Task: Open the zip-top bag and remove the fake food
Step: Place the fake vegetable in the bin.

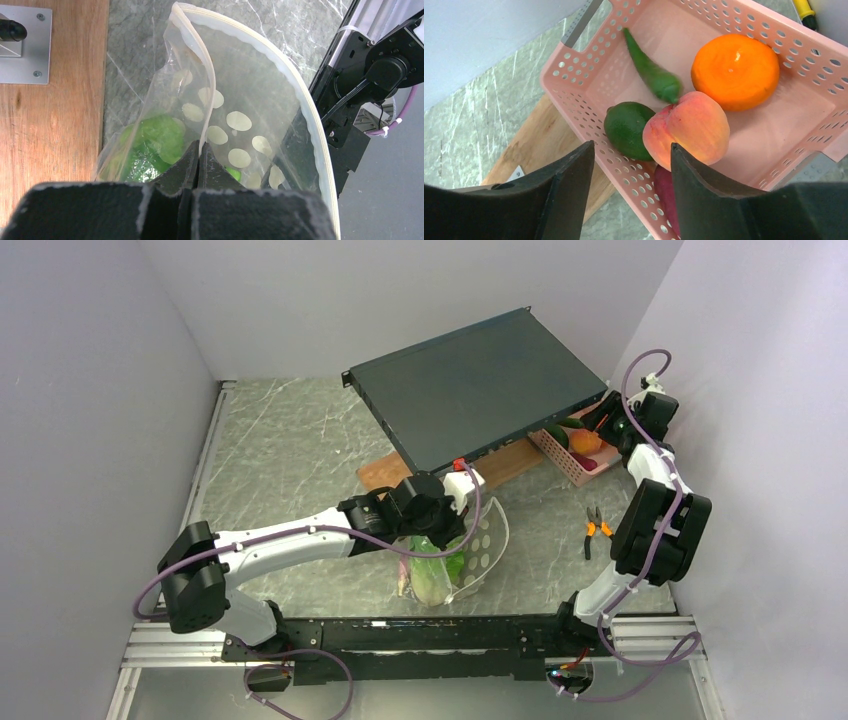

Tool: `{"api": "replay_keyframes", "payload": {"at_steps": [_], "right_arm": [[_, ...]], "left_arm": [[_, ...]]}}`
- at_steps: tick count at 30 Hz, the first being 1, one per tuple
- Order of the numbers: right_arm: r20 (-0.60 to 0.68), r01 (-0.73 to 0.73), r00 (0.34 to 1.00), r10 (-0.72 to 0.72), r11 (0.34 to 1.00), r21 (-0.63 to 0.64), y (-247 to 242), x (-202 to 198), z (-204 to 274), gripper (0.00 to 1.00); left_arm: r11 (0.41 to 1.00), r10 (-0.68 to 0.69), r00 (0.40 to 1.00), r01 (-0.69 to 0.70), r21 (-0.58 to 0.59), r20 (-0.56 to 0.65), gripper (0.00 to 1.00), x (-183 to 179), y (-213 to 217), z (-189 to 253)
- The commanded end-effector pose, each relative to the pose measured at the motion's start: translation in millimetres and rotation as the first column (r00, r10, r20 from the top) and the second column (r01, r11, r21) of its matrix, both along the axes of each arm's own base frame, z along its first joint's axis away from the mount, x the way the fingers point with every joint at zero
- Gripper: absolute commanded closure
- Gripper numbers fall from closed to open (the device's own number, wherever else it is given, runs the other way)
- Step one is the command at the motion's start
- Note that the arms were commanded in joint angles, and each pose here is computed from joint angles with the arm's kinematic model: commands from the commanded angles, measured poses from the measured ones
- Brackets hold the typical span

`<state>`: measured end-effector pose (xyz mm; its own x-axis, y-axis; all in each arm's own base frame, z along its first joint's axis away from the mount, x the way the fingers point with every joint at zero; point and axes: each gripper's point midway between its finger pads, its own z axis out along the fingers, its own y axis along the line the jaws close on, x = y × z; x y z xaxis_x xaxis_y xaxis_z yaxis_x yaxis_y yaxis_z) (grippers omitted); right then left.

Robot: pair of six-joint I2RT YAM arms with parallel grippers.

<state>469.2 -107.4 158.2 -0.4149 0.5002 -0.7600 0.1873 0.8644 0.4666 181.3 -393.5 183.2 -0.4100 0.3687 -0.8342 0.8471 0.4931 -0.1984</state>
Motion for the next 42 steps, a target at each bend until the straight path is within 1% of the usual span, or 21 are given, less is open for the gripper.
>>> {"api": "replay_keyframes", "payload": {"at_steps": [1, 4, 7, 11, 17, 22, 26, 32, 35, 37, 40, 41, 42], "right_arm": [[0.080, -0.024, 0.996, 0.026, 0.999, -0.034, -0.4, 11.0, 28.1, 0.38], [0.089, -0.044, 0.995, 0.048, 0.998, -0.046, 2.8, 7.2, 33.6, 0.33], [0.095, -0.070, 0.993, 0.075, 0.996, -0.061, 7.8, -2.3, 40.0, 0.31], [0.108, -0.104, 0.988, 0.113, 0.991, -0.083, 16.2, -18.2, 46.8, 0.31], [0.070, -0.160, 0.984, 0.162, 0.986, -0.035, 34.1, -56.5, 40.7, 0.30], [0.061, -0.247, 0.967, 0.248, 0.969, -0.010, 54.5, -92.8, 40.1, 0.30], [0.075, -0.302, 0.950, 0.303, 0.953, -0.023, 70.7, -116.6, 43.8, 0.30], [0.105, -0.375, 0.920, 0.378, 0.926, -0.049, 90.2, -140.9, 57.9, 0.30], [0.120, -0.449, 0.884, 0.452, 0.892, -0.054, 105.5, -156.4, 62.9, 0.30], [0.145, -0.511, 0.846, 0.513, 0.858, -0.058, 118.6, -168.4, 69.6, 0.31], [0.184, -0.622, 0.760, 0.623, 0.780, -0.071, 140.6, -188.9, 79.0, 0.31], [0.199, -0.662, 0.722, 0.663, 0.745, -0.077, 148.8, -197.1, 82.7, 0.31], [0.224, -0.709, 0.670, 0.707, 0.700, -0.089, 158.6, -205.6, 89.4, 0.32]], "left_arm": [[0.998, -0.020, 0.999, 0.021, -0.052, 0.037, 1.00, 3.1, -10.6, 23.6], [0.998, -0.020, 0.999, 0.022, -0.053, 0.038, 1.00, 2.6, -10.3, 23.7], [0.998, -0.021, 0.999, 0.023, -0.056, 0.039, 1.00, 1.8, -10.3, 24.2], [0.998, -0.024, 0.999, 0.026, -0.059, 0.041, 1.00, 0.8, -9.9, 24.4], [0.997, -0.030, 0.999, 0.032, -0.065, 0.042, 1.00, -0.5, -9.9, 25.0], [0.997, -0.034, 0.998, 0.037, -0.070, 0.044, 1.00, -2.0, -9.3, 25.7], [0.996, -0.040, 0.998, 0.044, -0.078, 0.047, 1.00, -2.9, -10.3, 26.6], [0.995, -0.050, 0.997, 0.054, -0.087, 0.051, 1.00, -4.1, -12.7, 28.7], [0.994, -0.055, 0.997, 0.059, -0.091, 0.049, 1.00, -5.7, -13.3, 28.8], [0.994, -0.056, 0.997, 0.061, -0.091, 0.050, 1.00, -6.6, -13.0, 29.0], [0.993, -0.058, 0.997, 0.062, -0.099, 0.047, 1.00, -8.1, -13.0, 29.9], [0.993, -0.059, 0.997, 0.063, -0.101, 0.047, 1.00, -8.5, -12.9, 30.1], [0.993, -0.059, 0.997, 0.064, -0.104, 0.047, 1.00, -8.8, -13.0, 31.5]]}}
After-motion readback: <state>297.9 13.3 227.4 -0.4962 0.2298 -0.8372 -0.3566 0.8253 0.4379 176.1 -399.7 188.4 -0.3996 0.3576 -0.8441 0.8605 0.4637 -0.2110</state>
